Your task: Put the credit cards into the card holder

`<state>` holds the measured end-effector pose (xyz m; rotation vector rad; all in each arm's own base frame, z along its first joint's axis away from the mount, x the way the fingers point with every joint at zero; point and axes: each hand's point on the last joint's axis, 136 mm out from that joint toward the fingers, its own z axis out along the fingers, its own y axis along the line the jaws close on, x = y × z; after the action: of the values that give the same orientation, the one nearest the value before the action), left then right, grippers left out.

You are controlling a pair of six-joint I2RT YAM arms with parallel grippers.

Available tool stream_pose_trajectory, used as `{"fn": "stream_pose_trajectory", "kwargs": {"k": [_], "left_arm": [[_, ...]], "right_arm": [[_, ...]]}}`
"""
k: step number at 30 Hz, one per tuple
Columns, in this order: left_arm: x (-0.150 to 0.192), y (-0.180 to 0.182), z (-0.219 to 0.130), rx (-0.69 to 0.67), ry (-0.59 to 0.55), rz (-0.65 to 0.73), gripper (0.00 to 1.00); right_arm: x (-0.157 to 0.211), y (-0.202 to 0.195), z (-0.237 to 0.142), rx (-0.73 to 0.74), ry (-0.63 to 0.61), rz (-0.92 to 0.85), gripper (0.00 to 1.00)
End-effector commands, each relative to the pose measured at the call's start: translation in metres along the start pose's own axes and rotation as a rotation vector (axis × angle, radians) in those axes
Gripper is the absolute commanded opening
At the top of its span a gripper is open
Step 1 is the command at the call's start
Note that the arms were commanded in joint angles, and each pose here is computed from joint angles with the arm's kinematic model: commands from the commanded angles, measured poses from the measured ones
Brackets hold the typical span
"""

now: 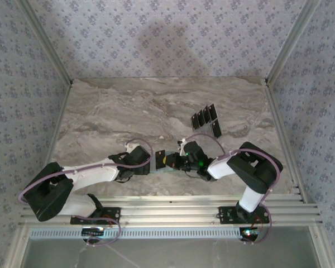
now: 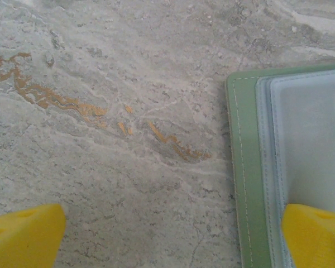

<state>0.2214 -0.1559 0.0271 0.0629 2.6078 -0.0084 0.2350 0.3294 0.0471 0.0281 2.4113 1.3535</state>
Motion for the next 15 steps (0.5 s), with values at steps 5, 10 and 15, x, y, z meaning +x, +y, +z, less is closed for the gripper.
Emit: {"fn": "stream_pose_trajectory", "kwargs": {"k": [5, 10, 15], "left_arm": [[0.009, 0.009, 0.004, -0.033, 0.028, 0.005, 1.00], [0.009, 0.009, 0.004, -0.034, 0.030, 0.006, 1.00], [0.009, 0.009, 0.005, -0.034, 0.030, 0.006, 1.00]], "right_arm": [[0.014, -0.014, -0.001, 0.026, 0.023, 0.018, 0.00], [0.017, -0.018, -0.003, 0.032, 0.025, 0.025, 0.00], [0.021, -0.021, -0.003, 0.035, 0.034, 0.028, 0.00]]}}
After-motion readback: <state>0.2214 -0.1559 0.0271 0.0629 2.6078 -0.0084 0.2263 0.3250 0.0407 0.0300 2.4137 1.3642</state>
